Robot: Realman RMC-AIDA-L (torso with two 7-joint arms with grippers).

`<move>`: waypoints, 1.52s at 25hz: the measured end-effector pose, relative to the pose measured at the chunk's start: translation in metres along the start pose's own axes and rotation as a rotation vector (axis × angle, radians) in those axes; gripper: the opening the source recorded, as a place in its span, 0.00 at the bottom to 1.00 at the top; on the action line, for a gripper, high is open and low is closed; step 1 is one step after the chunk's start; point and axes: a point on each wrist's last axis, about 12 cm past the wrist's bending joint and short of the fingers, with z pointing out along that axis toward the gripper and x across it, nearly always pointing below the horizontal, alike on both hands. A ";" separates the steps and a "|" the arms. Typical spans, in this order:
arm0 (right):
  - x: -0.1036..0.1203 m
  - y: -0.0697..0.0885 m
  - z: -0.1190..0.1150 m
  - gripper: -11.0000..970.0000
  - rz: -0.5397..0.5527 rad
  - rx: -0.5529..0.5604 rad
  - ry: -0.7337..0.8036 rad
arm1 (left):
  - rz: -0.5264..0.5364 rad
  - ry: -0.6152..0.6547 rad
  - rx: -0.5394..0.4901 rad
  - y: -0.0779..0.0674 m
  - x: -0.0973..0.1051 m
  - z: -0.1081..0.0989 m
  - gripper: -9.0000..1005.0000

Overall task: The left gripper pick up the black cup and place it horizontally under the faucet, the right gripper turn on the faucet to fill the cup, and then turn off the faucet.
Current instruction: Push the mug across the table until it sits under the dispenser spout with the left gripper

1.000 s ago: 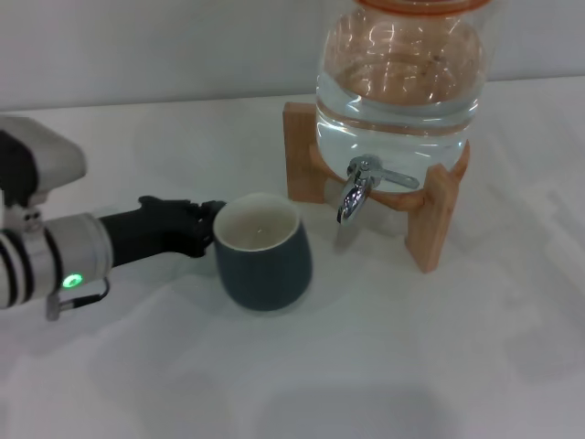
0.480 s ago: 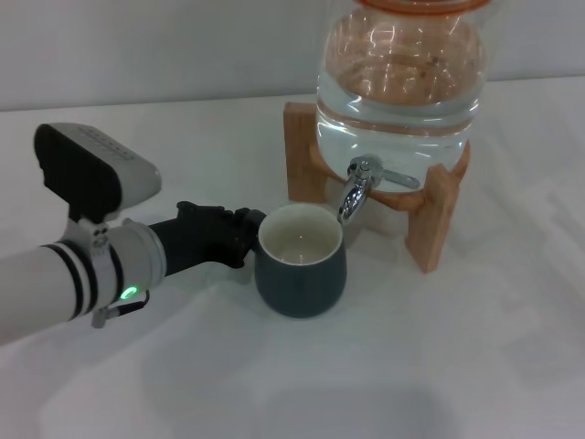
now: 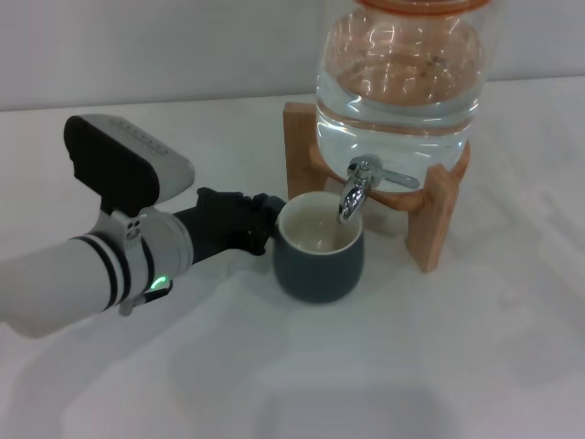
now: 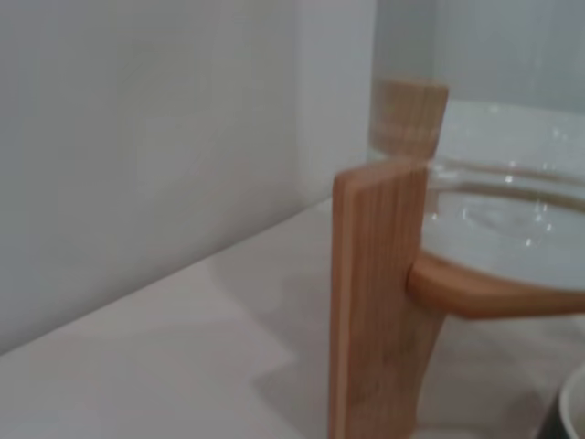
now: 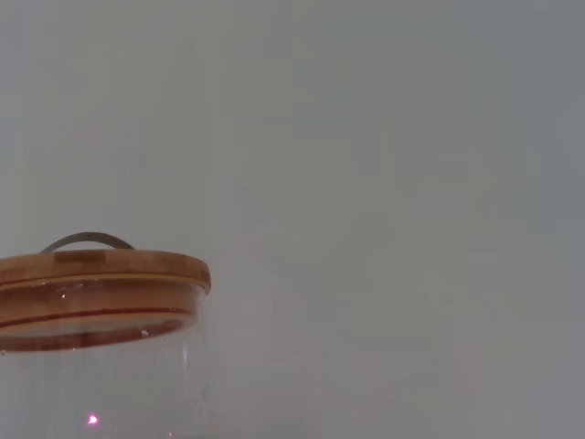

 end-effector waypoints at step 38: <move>0.000 -0.001 0.002 0.87 -0.010 0.004 0.006 | 0.012 0.050 0.080 -0.014 -0.005 0.022 0.14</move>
